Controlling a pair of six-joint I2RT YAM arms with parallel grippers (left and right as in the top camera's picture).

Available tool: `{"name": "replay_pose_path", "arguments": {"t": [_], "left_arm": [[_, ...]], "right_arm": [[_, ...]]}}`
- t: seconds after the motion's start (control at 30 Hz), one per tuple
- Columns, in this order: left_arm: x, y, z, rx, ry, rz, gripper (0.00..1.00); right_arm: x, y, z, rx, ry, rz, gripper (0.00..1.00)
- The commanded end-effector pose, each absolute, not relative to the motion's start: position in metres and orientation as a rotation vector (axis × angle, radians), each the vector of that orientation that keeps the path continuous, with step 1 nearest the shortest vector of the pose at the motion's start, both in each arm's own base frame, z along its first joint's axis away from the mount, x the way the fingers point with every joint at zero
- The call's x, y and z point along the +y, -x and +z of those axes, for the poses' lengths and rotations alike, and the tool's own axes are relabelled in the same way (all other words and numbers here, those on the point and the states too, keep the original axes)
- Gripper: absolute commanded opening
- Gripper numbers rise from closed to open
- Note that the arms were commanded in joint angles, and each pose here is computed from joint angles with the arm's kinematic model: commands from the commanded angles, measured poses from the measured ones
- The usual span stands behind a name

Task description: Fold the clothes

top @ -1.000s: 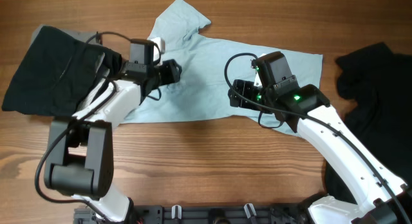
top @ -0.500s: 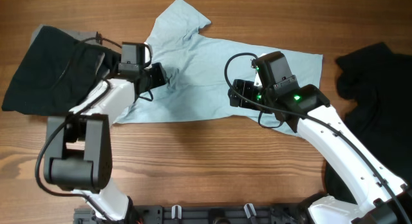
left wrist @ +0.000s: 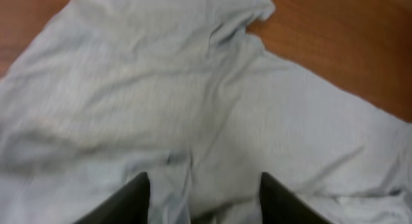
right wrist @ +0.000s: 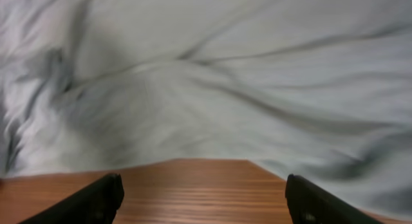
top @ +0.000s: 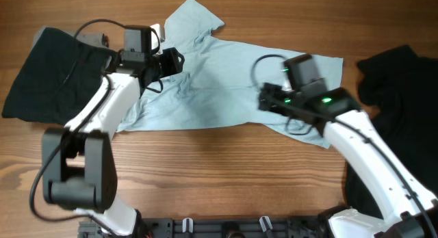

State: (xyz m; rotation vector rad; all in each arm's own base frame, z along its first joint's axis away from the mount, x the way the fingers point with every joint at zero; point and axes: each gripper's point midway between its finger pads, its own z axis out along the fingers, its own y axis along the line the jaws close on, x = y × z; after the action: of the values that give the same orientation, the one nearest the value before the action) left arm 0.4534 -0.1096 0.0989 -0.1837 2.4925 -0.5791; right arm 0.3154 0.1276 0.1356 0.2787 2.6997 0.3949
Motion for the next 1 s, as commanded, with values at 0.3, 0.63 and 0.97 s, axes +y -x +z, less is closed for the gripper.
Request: {"name": "replay_pose_path", "arguments": {"t": [0.3, 0.63, 0.97], "left_arm": [[-0.02, -0.334, 0.081, 2.892, 0.414, -0.063, 0.64], [0.028, -0.312, 0.034, 2.959, 0.593, -0.018, 0.66], [0.027, -0.3, -0.012, 3.037, 0.573, -0.009, 0.17]], "right_arm": [[0.013, -0.291, 0.125, 2.798, -0.605, 0.356, 0.83], [0.01, -0.265, 0.093, 2.946, -0.774, 0.293, 0.82], [0.004, -0.257, 0.085, 2.959, -0.834, 0.238, 0.86]]}}
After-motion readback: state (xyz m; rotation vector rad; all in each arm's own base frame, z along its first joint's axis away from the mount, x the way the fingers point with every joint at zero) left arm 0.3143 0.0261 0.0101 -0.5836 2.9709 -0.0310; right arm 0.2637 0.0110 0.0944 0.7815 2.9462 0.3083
